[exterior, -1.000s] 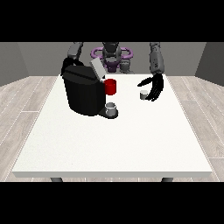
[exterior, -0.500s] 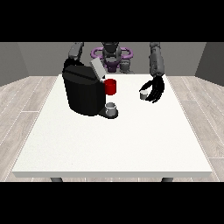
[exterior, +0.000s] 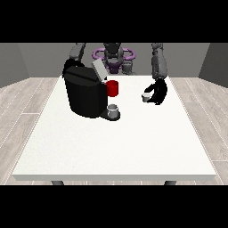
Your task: Insert the coffee pod into the coffee machine and close the lid
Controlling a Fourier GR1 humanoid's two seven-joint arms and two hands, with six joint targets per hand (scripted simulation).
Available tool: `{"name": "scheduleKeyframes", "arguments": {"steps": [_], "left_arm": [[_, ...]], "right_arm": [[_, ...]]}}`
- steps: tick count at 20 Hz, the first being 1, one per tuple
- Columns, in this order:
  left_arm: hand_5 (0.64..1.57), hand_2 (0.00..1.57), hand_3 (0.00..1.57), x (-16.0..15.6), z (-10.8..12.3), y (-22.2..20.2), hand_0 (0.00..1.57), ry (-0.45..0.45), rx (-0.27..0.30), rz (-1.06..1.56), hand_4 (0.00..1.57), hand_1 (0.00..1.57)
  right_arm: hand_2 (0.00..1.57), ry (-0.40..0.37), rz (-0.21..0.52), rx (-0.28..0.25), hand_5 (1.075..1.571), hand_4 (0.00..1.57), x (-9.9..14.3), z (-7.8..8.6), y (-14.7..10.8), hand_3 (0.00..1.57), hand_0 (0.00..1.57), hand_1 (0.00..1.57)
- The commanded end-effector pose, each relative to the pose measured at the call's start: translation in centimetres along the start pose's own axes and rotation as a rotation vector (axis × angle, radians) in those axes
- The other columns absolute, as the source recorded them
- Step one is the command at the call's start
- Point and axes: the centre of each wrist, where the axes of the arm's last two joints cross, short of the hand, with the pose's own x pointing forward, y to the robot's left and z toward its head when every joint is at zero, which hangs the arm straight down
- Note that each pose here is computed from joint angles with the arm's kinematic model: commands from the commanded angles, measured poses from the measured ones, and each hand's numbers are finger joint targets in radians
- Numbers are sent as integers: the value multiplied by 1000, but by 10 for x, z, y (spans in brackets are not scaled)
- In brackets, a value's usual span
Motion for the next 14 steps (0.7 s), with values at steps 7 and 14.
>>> {"name": "scheduleKeyframes", "arguments": {"steps": [7,14], "left_arm": [[1571,1468,1414,39,-25,12,1468,-122,-30,-6,607,1468],[1571,1362,1337,75,-39,28,1289,-216,-85,18,557,1289]], "right_arm": [[0,21,-22,-10,1571,424,-11,-7,-14,0,0,0],[0,119,-22,-56,1571,505,-33,-1,-12,0,0,0]]}}
